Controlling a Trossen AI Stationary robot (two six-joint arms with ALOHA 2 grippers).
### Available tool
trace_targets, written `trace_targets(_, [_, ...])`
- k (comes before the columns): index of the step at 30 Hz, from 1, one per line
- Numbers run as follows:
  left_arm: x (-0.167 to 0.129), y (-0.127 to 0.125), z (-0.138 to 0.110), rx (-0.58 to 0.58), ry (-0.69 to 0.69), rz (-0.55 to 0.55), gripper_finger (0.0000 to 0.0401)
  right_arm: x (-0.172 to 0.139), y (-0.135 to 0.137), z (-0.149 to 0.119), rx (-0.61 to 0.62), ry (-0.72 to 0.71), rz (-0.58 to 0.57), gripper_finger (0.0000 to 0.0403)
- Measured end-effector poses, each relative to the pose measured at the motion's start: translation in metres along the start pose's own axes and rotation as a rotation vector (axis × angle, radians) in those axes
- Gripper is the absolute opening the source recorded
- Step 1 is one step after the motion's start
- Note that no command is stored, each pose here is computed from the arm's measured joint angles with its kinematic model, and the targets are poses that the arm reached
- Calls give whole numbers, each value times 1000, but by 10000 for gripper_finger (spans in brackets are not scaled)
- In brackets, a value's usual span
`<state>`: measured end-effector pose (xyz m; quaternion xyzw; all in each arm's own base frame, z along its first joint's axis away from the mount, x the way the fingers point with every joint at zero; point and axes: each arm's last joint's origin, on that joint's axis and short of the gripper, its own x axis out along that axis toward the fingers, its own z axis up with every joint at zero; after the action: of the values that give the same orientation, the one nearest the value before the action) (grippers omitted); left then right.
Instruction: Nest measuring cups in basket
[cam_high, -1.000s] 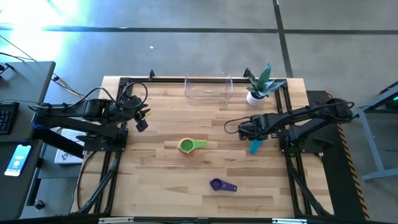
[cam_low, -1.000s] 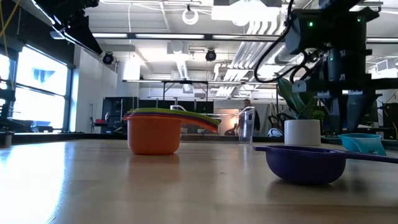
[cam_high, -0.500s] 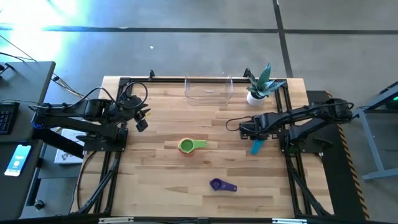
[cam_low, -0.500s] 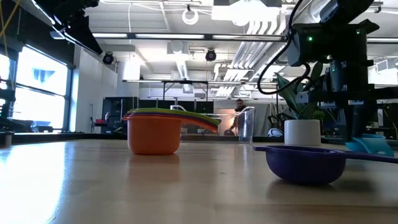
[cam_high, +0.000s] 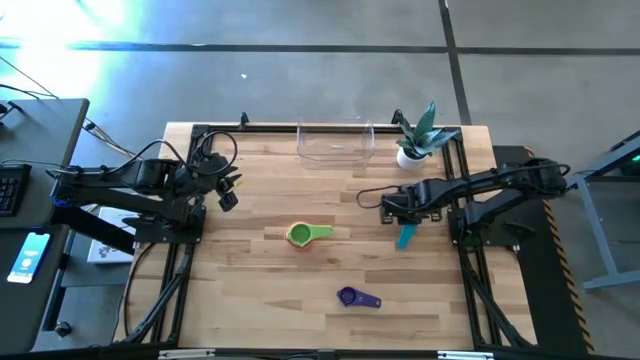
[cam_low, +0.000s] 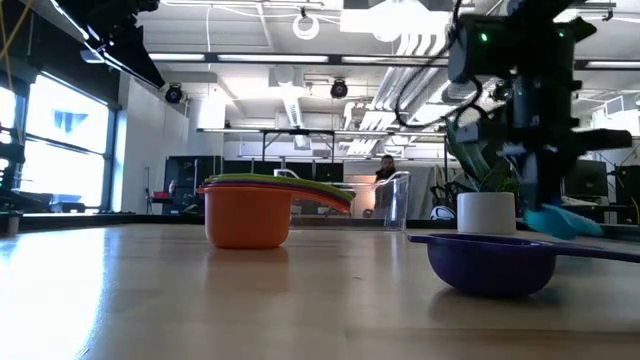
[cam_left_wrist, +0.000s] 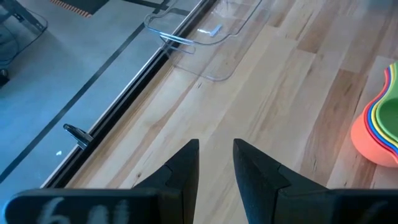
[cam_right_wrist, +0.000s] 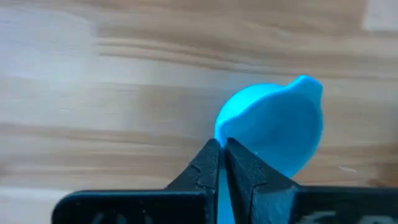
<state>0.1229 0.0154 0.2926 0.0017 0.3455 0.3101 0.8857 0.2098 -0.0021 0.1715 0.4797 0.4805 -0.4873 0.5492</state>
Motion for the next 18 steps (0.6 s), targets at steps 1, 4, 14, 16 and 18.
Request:
trace_targets(1, [0, 0, 0, 0, 0, 0, 90, -4, 4, 1, -19, -9, 18, 3])
trace_targets(4, [0, -1, 0, -7, 5, -20, 90, -19, 15, 4, -56, -49, 70, 2])
trace_targets(14, [0, -4, -1, -62, 40, -129, 90, -68, 46, 10, -202, -128, 232, 1])
trace_targets(16, [0, -4, -1, -62, 43, -140, 90, -78, 54, 12, -221, -160, 260, 1])
trace_targets(18, [0, -5, -1, -62, 48, -157, 90, -88, 64, 14, -248, -190, 286, 1])
